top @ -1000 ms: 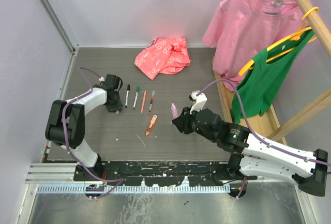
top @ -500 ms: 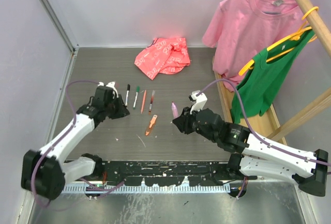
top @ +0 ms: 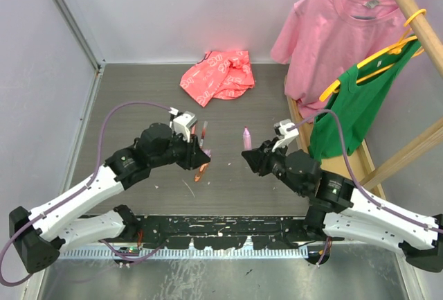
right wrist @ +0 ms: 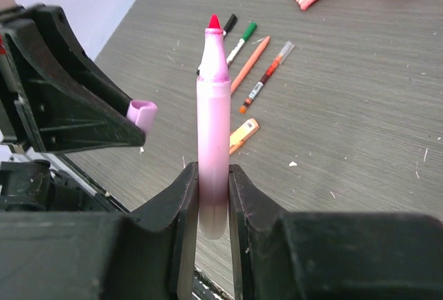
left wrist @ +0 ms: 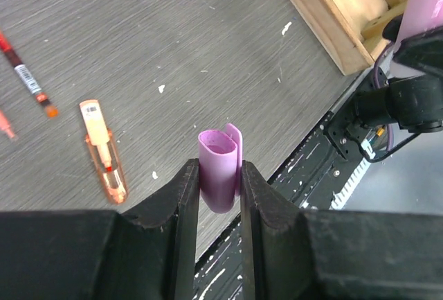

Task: Insert the pens into the pen caps
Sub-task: Place the pen cap at the center of the board.

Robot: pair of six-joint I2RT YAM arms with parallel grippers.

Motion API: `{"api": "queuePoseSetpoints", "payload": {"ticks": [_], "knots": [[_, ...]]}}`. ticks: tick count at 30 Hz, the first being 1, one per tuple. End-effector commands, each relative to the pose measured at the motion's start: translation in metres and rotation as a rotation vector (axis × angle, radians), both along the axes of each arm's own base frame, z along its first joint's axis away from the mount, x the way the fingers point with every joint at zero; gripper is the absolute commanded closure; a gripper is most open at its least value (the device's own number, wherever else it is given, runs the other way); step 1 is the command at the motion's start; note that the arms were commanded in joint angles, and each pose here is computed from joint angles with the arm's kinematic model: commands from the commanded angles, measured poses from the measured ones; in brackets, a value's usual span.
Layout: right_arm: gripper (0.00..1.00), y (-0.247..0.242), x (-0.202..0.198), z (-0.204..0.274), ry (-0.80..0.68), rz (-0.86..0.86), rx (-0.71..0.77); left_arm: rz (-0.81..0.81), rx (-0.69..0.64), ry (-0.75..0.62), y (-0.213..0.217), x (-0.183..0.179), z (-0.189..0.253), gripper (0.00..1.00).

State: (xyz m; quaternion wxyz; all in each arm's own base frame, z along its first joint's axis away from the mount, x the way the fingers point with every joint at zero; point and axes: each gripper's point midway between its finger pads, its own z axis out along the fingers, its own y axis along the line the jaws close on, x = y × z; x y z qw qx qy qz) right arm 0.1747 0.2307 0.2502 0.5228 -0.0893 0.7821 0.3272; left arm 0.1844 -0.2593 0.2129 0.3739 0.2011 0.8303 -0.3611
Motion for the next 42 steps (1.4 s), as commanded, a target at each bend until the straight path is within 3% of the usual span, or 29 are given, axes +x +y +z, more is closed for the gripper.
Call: {"api": "queuePoseSetpoints", "payload": {"ticks": [1, 11, 22, 27, 31, 36, 42], "knots": [[0.98, -0.011, 0.004, 0.028, -0.086, -0.045, 0.099, -0.081, -0.022, -0.142, -0.025, 0.002, 0.024, 1.0], [0.98, -0.029, 0.002, 0.035, -0.1, -0.088, 0.164, -0.211, 0.204, -0.184, -0.058, -0.01, -0.025, 1.0], [1.0, -0.035, 0.002, 0.033, -0.069, -0.123, 0.197, 0.171, 0.377, 0.12, -0.056, 0.024, -0.117, 1.0], [1.0, -0.031, 0.0, 0.03, -0.052, -0.111, 0.205, 0.159, 0.354, 0.198, -0.077, 0.022, -0.137, 0.99], [1.0, -0.029, -0.002, 0.028, -0.042, -0.097, 0.211, 0.162, 0.447, 0.207, -0.071, 0.025, -0.155, 0.93], [1.0, -0.032, -0.003, 0.026, -0.037, -0.102, 0.225, 0.092, 0.521, 0.171, -0.062, 0.023, -0.164, 0.89], [1.0, -0.036, -0.003, 0.027, -0.045, -0.111, 0.232, -0.206, 0.581, 0.065, -0.059, 0.005, -0.16, 0.85]]}}
